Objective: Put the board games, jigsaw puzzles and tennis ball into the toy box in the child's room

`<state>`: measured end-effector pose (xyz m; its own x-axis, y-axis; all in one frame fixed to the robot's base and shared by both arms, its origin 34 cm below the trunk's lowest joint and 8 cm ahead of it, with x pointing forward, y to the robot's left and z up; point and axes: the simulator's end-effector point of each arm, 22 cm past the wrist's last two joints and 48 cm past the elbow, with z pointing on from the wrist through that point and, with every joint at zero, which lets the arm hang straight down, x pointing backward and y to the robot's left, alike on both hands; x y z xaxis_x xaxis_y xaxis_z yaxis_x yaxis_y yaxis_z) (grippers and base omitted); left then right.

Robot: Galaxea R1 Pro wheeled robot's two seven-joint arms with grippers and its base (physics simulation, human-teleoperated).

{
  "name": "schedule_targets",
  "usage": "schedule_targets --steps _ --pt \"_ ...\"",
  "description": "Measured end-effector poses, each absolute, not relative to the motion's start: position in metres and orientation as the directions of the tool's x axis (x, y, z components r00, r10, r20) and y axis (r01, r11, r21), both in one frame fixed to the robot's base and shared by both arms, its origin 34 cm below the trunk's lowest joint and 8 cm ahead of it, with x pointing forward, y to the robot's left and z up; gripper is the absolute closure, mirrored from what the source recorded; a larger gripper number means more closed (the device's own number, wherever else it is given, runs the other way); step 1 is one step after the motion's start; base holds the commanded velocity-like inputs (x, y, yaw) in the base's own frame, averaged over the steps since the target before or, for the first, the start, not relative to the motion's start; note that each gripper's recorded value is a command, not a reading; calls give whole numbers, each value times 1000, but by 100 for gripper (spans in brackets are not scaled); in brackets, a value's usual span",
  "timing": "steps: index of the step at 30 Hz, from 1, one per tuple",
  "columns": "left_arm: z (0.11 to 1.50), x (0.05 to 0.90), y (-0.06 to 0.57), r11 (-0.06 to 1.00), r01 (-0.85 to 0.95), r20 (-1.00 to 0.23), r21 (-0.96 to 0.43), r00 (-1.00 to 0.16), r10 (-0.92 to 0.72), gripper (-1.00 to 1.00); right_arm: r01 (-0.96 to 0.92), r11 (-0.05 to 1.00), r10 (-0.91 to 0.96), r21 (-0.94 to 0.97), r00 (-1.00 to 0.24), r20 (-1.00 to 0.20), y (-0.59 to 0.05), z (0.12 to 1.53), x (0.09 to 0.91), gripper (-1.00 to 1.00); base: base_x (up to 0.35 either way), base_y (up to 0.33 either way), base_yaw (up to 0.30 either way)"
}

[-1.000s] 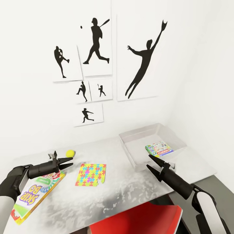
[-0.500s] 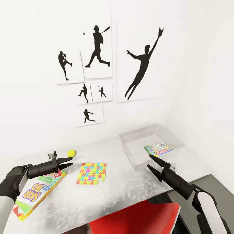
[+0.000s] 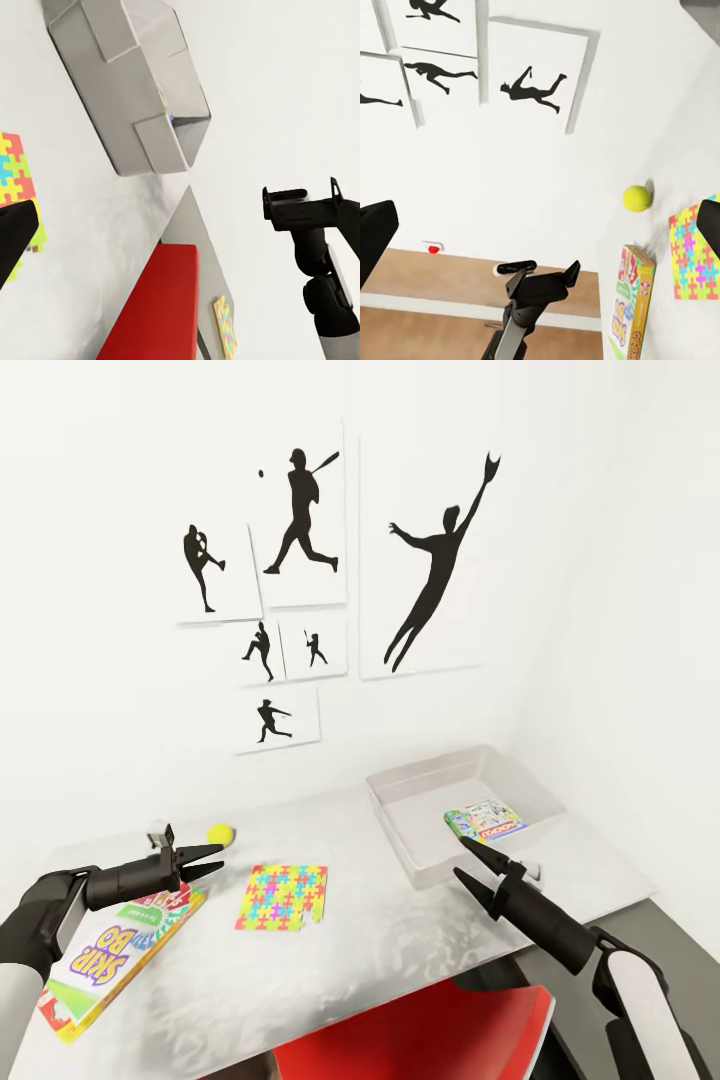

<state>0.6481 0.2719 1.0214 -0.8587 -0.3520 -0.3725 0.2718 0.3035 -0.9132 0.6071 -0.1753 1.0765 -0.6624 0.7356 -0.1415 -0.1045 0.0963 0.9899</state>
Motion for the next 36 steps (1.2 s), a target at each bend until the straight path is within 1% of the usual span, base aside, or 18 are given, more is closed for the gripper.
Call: schedule_targets --steps 36 --pt "1029 648 274 307 283 -385 -908 -852 -354 -100 -124 92 734 988 -662 -151 -171 1086 606 -100 0 0 0"
